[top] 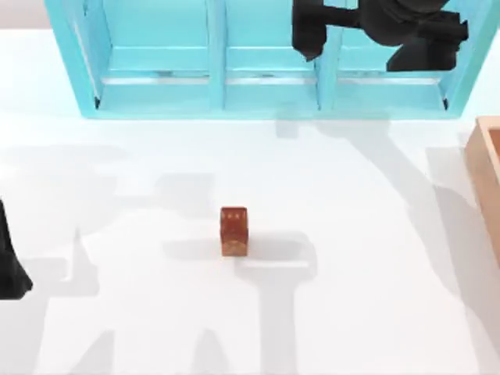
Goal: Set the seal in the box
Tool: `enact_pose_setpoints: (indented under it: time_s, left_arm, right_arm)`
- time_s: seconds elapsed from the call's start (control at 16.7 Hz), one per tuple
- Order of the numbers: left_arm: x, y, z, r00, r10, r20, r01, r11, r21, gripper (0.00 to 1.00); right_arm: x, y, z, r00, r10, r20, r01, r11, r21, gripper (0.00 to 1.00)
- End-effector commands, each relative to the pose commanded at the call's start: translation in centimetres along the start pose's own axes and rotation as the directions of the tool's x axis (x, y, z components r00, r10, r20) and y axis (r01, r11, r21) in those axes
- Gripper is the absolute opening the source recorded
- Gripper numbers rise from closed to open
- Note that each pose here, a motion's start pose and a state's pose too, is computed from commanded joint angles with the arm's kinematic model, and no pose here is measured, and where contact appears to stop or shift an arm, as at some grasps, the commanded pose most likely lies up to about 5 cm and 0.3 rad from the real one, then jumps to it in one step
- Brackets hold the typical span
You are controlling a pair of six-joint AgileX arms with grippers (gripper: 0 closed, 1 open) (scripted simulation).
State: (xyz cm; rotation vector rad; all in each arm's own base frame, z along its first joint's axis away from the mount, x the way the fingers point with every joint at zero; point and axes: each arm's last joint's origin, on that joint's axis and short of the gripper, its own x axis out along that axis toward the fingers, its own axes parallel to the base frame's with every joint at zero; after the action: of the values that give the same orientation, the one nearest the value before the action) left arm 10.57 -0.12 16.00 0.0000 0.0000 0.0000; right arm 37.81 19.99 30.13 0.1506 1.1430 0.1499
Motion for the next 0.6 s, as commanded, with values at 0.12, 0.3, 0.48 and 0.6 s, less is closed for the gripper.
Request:
enact_pose_setpoints:
  time_s: [0.12, 0.3, 0.48, 0.6]
  left_arm:
    - [0.0, 0.0, 0.0, 1.000, 0.000, 0.000, 0.000, 1.000, 0.000, 1.00]
    - [0.0, 0.0, 0.0, 1.000, 0.000, 0.000, 0.000, 1.000, 0.000, 1.00]
    - [0.0, 0.0, 0.0, 1.000, 0.000, 0.000, 0.000, 1.000, 0.000, 1.00]
    - [0.0, 0.0, 0.0, 1.000, 0.000, 0.000, 0.000, 1.000, 0.000, 1.00]
  right_arm:
    - [1.4, 2.0, 0.3, 0.999, -0.013, -0.044, 0.014, 1.000, 0.014, 1.00]
    - [2.5, 5.1, -0.1, 0.993, -0.031, -0.115, 0.036, 0.998, 0.042, 1.00]
    - [4.3, 8.3, -1.8, 0.974, -0.067, -0.217, 0.081, 0.995, 0.053, 1.00]
    - [5.7, 10.3, -3.6, 0.950, -0.107, -0.292, 0.123, 0.992, 0.040, 1.00]
